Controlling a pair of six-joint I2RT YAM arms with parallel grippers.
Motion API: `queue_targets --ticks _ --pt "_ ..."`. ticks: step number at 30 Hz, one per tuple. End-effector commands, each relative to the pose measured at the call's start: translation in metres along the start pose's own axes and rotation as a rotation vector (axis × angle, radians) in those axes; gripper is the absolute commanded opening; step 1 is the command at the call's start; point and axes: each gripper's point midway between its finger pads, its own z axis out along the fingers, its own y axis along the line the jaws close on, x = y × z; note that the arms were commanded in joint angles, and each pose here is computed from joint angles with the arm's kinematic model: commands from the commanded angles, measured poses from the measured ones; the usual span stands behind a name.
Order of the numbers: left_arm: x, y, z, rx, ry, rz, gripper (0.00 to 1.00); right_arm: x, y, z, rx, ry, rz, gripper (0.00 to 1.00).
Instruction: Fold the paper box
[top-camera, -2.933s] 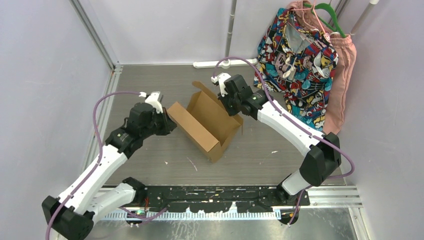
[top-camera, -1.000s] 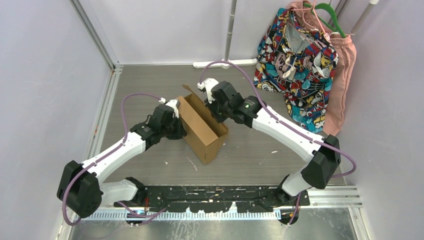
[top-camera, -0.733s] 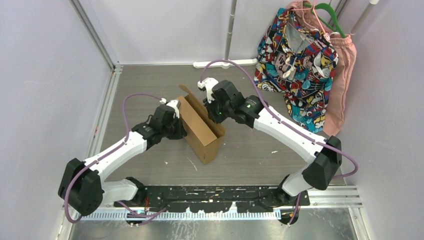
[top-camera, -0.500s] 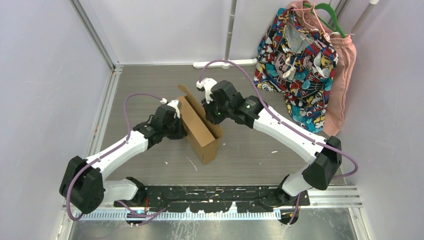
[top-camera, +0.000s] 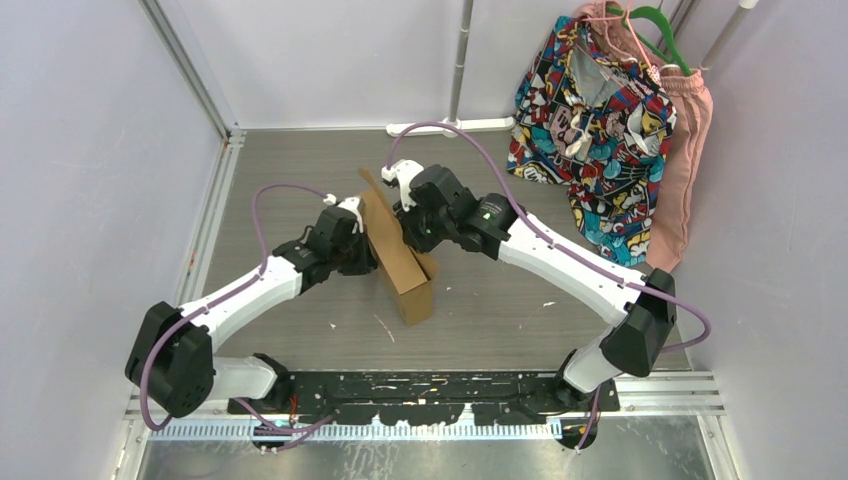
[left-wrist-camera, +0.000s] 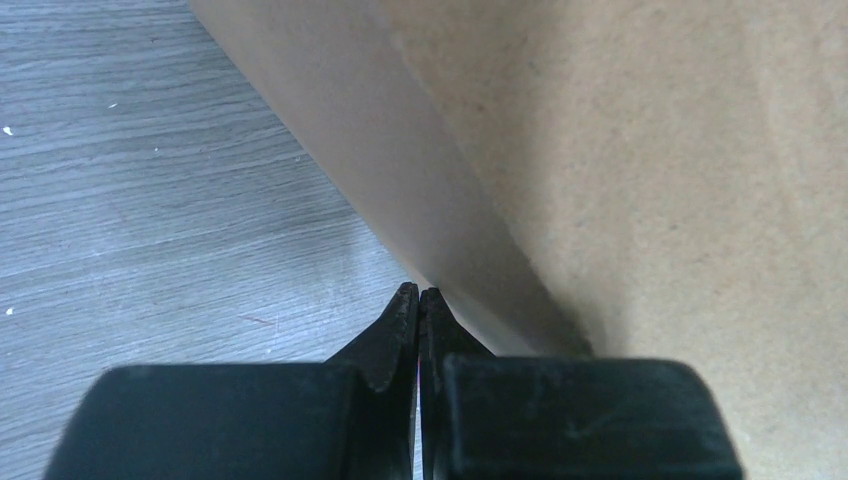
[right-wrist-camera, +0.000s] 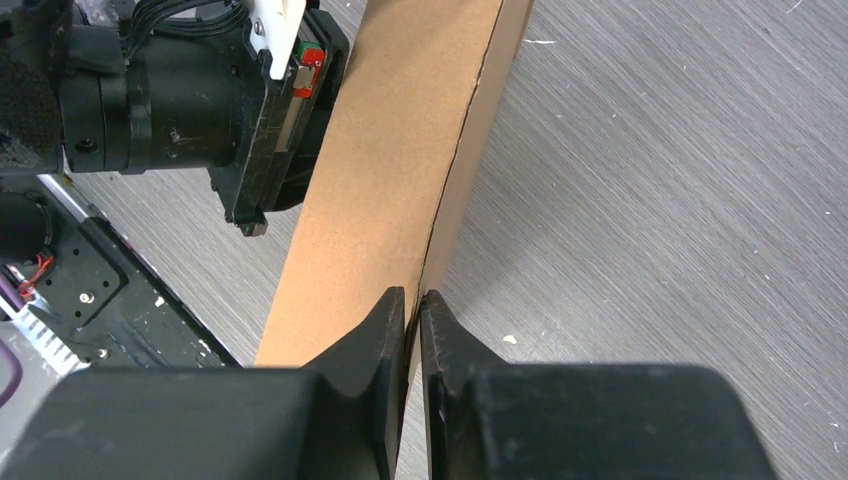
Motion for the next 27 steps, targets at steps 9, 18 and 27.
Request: queue_targets --ticks 9,18,27 --pt "-0.029 -0.035 -0.003 0.080 -0.084 0.012 0.00 -0.001 0.031 0.010 -0.053 0.021 -0.039 0.18" --pt "-0.029 -0.039 -0.005 0.081 -0.088 0.021 0.00 0.008 0.030 0.023 -0.001 0.071 -0.077 0.23" --pt "-0.033 -0.037 -0.011 0.071 -0.111 0.030 0.00 0.035 0.028 0.047 0.051 0.171 -0.116 0.21"
